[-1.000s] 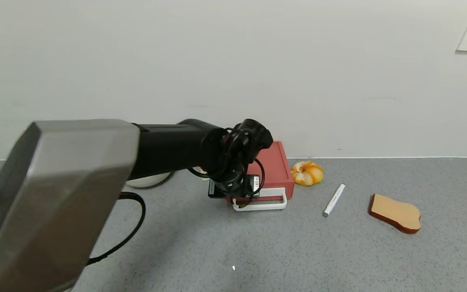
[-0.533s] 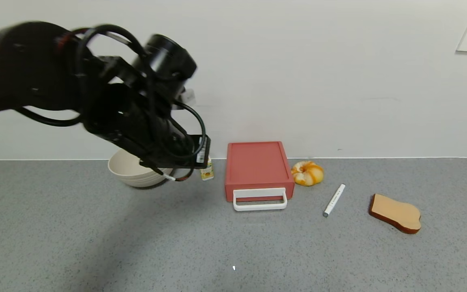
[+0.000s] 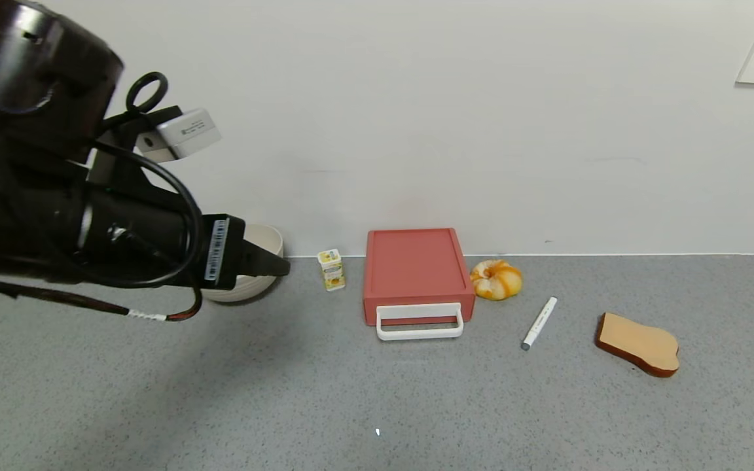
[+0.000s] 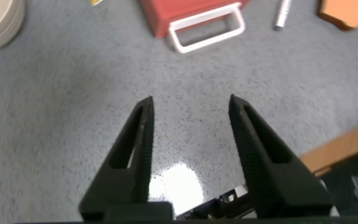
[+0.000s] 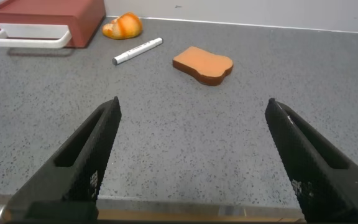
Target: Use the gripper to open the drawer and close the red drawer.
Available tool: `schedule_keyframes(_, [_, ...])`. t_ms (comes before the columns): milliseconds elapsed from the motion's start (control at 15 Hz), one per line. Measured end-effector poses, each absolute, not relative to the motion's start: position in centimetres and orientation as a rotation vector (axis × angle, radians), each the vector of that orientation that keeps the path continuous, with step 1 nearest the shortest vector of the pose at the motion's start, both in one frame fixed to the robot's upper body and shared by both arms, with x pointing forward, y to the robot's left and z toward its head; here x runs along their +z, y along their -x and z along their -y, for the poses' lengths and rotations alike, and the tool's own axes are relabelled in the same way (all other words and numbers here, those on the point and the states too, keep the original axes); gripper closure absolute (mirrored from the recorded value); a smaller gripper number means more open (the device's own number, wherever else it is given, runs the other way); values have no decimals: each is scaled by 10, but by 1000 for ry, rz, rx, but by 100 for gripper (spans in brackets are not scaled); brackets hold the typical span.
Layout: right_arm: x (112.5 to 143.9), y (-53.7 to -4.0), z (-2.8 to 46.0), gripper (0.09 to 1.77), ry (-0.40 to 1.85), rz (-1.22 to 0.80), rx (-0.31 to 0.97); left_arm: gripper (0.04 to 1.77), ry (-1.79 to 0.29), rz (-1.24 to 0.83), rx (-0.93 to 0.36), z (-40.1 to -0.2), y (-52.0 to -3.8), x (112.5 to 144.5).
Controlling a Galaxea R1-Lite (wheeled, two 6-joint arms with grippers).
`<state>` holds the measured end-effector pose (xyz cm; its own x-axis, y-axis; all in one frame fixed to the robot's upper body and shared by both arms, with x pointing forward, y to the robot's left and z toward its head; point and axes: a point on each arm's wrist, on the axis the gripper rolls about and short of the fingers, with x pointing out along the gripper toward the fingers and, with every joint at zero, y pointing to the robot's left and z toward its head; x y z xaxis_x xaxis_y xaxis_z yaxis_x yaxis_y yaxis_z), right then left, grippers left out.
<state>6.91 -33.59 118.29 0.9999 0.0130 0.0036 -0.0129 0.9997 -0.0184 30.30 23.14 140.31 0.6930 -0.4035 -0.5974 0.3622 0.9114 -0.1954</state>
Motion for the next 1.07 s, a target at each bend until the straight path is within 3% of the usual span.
schedule_keyframes(133, [1183, -69, 336, 15, 18, 4, 13, 68, 56, -591, -535, -251, -283, 1401])
schedule_keyframes(267, [1183, -69, 336, 15, 17, 4, 13, 54, 56, -492, -554, -272, -256, 1398])
schedule_keyframes(667, [1183, -69, 336, 15, 16, 4, 13, 31, 68, -289, -420, -315, -174, 1388])
schedule_keyframes(1067, [1183, -69, 336, 15, 16, 5, 13, 19, 51, -82, -254, -329, -98, 1373])
